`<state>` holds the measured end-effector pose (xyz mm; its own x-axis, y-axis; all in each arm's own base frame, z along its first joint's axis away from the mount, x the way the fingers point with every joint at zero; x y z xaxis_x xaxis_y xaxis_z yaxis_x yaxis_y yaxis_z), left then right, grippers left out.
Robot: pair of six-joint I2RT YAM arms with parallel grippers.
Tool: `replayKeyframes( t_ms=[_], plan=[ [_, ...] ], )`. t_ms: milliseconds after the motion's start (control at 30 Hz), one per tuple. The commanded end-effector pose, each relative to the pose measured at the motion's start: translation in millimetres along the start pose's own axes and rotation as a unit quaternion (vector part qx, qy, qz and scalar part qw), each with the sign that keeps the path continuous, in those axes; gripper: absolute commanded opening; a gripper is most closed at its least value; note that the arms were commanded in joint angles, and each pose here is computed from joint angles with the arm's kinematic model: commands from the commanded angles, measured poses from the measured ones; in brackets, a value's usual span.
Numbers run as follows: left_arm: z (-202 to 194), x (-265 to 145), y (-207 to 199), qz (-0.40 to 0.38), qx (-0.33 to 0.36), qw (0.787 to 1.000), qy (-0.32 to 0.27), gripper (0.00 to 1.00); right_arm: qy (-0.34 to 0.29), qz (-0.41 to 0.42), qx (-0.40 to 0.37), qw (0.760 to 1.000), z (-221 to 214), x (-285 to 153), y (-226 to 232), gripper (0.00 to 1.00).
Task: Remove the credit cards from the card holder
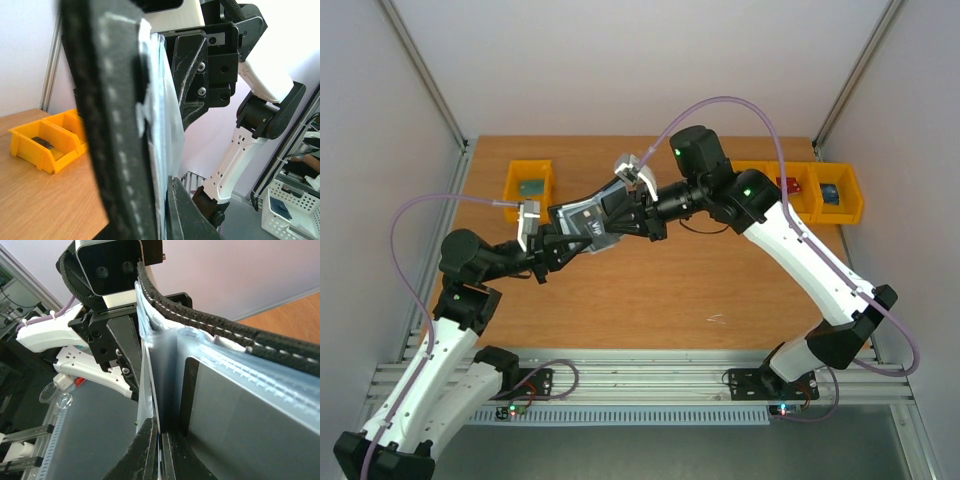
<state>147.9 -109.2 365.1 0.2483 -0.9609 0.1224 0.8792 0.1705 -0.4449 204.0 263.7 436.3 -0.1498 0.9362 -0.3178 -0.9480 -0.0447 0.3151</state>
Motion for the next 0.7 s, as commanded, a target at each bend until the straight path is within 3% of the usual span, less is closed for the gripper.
replayKeyframes(
  t_ms=[0, 267, 433, 667],
  plan=[
    [2.9, -2.0, -6.7, -0.012, 0.028, 0.999, -0.014, 0.1, -0.001, -0.009, -0.006, 1.0, -0.7, -17.8, 13.4, 0.01],
    [2.9, -2.3, -6.9, -0.011, 0.021, 1.0, -0.015, 0.15, -0.003, -0.03, -0.008, 1.0, 0.0, -27.7, 14.5, 0.01],
    [3.3, -1.8, -5.7, -0.008, 0.02, 1.0, -0.016, 0.01, 0.0, -0.029, -0.006, 1.0, 0.2, -29.3, 15.8, 0.01],
    [3.4, -2.3, -4.6, 0.0, 0.023, 1.0, -0.021, 0.0, 0.001, -0.053, -0.002, 0.999, -3.9, -42.4, 12.9, 0.01]
  ],
)
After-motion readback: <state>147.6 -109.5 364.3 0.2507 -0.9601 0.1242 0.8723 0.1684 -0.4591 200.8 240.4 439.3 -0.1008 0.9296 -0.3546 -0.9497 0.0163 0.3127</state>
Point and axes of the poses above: each gripper's point midway between its finger pads, its own x axis out along the fingers, its own y axis along the line the jaws close on, z = x × y, the point moved 10 cm from there along -x, back along the fingers, and after that the axes turned 7 degrees about -x, right-handed, at the moved point
